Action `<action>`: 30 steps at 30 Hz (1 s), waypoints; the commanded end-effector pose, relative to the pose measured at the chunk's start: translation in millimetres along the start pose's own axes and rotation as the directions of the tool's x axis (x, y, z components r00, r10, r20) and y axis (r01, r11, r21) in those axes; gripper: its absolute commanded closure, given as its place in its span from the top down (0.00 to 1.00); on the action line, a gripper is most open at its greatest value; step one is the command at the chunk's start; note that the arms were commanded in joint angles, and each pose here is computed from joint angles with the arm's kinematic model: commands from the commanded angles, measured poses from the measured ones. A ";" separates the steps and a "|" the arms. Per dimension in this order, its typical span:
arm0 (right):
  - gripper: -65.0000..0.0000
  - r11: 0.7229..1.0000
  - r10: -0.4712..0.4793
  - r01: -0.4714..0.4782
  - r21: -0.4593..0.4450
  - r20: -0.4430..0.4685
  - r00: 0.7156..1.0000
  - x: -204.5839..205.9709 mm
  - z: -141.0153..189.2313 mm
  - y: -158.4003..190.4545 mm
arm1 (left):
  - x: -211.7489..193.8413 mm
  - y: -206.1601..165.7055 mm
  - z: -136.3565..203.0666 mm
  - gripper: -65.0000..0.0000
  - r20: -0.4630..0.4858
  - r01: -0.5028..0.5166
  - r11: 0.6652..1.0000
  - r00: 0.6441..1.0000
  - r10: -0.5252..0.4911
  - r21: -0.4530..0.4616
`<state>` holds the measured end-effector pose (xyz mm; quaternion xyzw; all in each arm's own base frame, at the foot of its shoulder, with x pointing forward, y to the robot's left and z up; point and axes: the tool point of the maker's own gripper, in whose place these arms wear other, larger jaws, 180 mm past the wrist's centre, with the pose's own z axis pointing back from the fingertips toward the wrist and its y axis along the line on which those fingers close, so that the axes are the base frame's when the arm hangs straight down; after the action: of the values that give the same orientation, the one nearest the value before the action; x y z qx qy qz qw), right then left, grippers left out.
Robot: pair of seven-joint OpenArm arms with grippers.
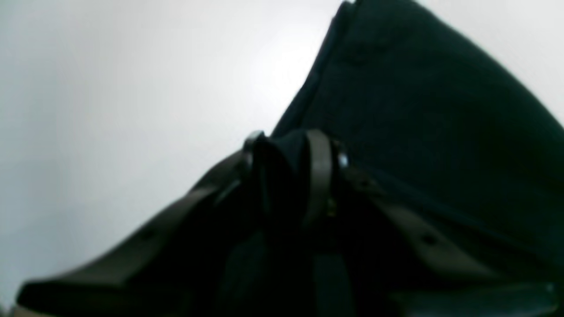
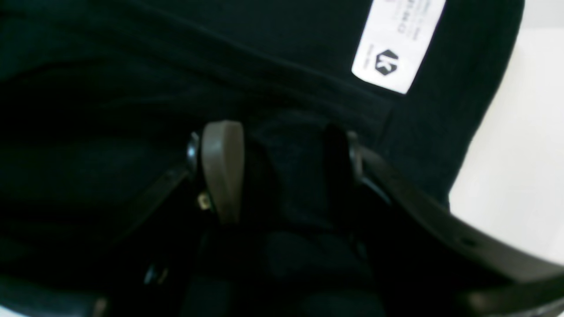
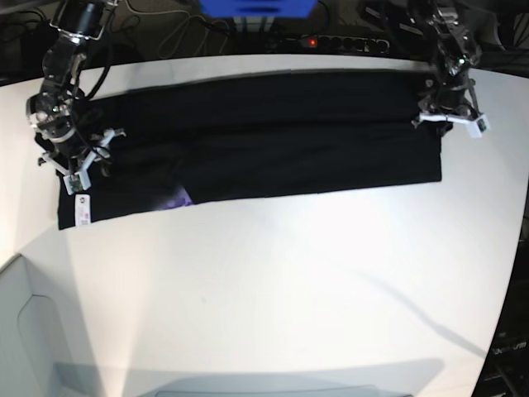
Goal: Fold the T-shirt properly
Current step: 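Hold the folded strip ends with both grippers and straighten it, then grasp the strip end with the left gripper and fold it toward the right gripper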
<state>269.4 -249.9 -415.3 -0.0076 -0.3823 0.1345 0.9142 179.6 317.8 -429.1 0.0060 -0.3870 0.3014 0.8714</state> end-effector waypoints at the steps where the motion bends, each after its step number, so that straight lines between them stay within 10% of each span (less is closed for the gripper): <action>1: 0.46 1.000 0.020 -0.020 -0.007 -0.005 1.000 1.5 2.4 -3.7 | -31.7 6.4 -0.6 0.22 -0.133 0.003 1.000 0.991 0.001 0.028; 6: 0.46 1.000 0.021 -0.021 -0.007 -0.003 1.000 2.0 2.6 -3.8 | -31.9 -14.6 -9.2 0.00 -0.149 0.063 0.997 0.986 -0.069 -0.043; 30: 0.52 0.990 -0.027 0.052 -0.134 0.181 0.983 54.7 37.6 -16.0 | 101.7 -84.2 28.8 0.00 0.231 0.212 0.966 0.957 -0.175 -0.147</action>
<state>276.0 -253.8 -363.3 -0.0492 -0.4470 0.0848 0.8891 250.7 291.7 -337.1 -0.0014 -0.4762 0.1831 0.8601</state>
